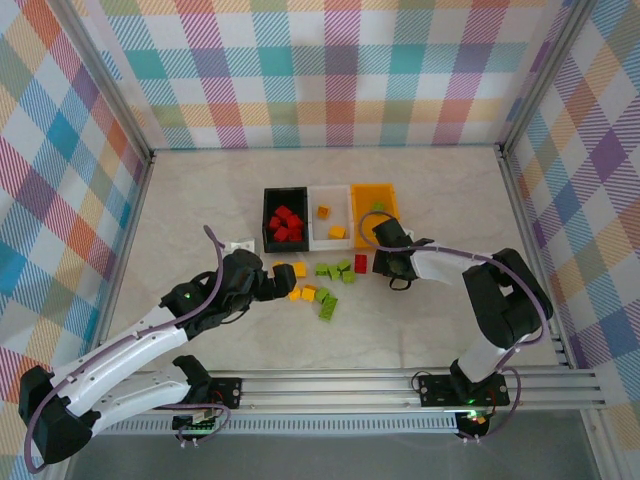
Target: Sort the legos into containers by color
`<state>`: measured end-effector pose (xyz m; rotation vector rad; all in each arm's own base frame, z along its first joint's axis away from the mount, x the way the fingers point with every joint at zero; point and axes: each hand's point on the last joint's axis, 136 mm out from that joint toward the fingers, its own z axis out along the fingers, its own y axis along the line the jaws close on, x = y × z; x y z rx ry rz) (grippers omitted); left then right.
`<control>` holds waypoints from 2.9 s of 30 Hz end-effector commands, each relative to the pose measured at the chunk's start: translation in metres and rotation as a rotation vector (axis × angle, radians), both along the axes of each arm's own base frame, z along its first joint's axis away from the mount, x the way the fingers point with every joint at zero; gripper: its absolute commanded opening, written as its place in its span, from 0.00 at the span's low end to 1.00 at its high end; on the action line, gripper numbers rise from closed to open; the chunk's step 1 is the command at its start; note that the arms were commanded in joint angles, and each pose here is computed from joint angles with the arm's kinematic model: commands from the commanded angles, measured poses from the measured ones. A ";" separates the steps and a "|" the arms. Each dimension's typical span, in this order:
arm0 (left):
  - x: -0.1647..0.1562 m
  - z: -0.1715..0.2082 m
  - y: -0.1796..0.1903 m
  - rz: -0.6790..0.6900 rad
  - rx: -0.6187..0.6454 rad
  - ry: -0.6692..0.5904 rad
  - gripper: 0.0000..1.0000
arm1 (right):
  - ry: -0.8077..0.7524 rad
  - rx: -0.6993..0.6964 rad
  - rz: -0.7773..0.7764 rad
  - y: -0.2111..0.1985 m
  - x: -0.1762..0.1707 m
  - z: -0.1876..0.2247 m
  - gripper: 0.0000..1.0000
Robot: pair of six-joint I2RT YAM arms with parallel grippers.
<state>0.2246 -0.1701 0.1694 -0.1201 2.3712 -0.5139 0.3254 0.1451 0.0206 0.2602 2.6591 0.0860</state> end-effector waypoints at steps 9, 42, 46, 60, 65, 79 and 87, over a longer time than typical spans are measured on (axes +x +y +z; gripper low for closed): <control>-0.008 -0.018 0.027 0.066 0.091 0.004 1.00 | -0.125 0.138 0.194 0.037 -0.018 0.064 0.39; -0.035 -0.039 0.056 0.132 0.072 0.058 1.00 | -0.309 0.288 0.548 0.257 0.045 0.156 0.79; -0.033 -0.031 0.059 0.140 0.067 0.030 1.00 | -0.234 0.191 0.523 0.213 -0.014 0.128 0.81; -0.030 -0.039 0.057 0.136 0.082 0.032 1.00 | -0.009 -0.044 0.432 0.161 -0.133 0.023 0.84; -0.031 -0.042 0.055 0.130 0.078 0.041 1.00 | -0.026 -0.064 0.405 0.166 -0.128 0.013 0.84; -0.034 -0.040 0.056 0.124 0.061 0.037 1.00 | -0.006 -0.072 0.300 0.128 -0.127 -0.005 0.73; -0.034 -0.045 0.056 0.132 0.064 0.043 1.00 | -0.028 0.007 0.293 0.144 -0.114 0.003 0.77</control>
